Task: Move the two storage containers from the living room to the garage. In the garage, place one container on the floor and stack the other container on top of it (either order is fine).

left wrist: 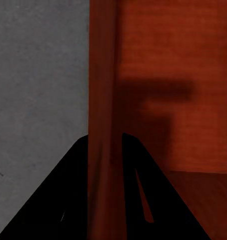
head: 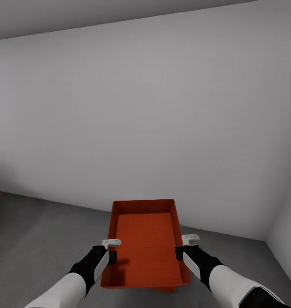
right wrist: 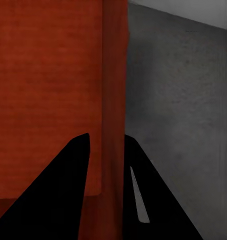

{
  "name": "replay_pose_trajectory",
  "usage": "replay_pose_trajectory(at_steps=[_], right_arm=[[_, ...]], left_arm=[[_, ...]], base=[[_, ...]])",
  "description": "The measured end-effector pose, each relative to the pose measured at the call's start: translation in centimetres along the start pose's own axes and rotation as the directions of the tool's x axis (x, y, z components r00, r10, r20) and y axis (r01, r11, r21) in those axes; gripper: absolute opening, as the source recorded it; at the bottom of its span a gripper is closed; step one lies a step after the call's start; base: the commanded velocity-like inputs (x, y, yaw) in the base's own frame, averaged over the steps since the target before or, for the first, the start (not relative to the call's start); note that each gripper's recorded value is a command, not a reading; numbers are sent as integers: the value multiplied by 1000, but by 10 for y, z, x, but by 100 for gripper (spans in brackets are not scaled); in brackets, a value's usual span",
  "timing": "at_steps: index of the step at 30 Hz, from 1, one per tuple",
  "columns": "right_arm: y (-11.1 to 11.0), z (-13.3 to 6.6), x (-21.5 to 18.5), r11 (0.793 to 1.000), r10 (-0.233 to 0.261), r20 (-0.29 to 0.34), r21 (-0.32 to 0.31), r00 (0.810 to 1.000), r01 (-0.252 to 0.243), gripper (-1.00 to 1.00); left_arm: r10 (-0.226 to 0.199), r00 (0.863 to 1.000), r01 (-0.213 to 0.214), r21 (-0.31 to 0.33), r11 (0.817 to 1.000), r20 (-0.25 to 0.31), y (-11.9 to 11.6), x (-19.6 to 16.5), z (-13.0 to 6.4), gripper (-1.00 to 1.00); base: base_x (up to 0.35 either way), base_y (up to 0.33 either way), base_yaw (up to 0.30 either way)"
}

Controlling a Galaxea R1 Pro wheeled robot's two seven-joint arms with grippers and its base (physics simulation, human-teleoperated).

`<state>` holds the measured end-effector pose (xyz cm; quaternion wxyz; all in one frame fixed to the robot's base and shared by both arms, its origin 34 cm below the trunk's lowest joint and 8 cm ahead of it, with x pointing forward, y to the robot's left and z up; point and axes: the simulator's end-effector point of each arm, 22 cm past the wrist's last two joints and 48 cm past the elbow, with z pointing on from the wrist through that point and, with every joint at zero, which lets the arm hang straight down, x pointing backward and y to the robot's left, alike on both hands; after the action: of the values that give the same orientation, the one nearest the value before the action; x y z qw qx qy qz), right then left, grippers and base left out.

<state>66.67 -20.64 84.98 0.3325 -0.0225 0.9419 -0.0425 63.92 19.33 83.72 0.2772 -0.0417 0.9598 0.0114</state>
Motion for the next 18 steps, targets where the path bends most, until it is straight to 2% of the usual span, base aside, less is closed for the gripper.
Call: replay_pose_trajectory(at_steps=[14,18], right_arm=[[0,0,0,1000,0,0,0,1000,0,-100],[0,0,0,1000,0,0,0,1000,0,-100]], left_arm=[[0,1000,0,0,1000,0,0,0,0,-100],[0,1000,0,0,1000,-1,0,0,0,-100]], base=[[319,0,-286],[319,0,-93]])
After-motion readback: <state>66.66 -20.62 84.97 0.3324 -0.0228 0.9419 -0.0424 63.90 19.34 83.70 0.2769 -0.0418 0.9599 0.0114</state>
